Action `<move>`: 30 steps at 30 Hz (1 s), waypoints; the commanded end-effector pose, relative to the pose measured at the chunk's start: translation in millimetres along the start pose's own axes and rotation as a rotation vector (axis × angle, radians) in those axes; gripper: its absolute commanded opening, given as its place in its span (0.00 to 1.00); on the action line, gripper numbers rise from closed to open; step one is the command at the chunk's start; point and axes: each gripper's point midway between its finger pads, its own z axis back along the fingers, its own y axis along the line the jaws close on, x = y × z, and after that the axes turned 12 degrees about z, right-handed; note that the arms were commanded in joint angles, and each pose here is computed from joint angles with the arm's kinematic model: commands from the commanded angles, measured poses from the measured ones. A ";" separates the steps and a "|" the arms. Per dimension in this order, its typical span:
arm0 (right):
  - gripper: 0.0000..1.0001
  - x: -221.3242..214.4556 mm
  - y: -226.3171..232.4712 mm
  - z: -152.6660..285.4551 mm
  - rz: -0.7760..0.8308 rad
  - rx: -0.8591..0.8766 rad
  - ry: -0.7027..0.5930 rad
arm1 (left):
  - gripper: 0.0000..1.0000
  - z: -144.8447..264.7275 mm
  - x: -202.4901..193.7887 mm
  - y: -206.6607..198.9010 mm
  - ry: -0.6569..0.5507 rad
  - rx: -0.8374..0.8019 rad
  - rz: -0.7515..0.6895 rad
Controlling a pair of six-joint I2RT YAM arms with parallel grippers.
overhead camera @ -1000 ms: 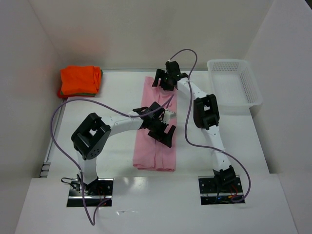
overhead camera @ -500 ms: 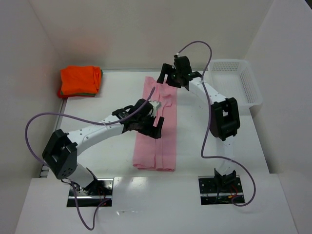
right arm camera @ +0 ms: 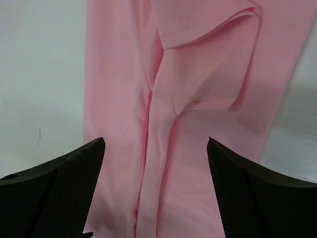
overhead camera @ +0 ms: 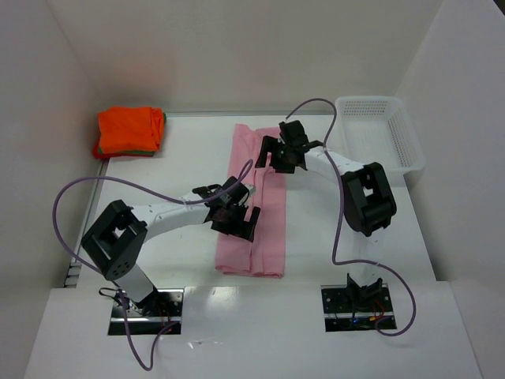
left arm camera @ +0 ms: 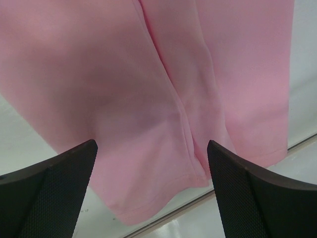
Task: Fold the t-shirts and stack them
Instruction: Rotate the tshirt 90 degrees
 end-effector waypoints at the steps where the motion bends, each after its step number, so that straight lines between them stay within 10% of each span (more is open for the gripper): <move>1: 0.89 2.5 14.9 -12.6 0.014 0.047 -0.029 | 0.99 -11.3 -13.7 -6.4 0.063 -0.045 0.024; 19: 0.89 -17.1 -1.8 -52.9 0.009 0.013 0.037 | 0.99 -35.5 -36.7 -26.7 0.209 -0.138 0.040; 30: 0.89 48.0 2.1 -15.2 0.019 0.004 -0.118 | 0.99 29.0 35.2 -23.8 -0.129 -0.008 0.087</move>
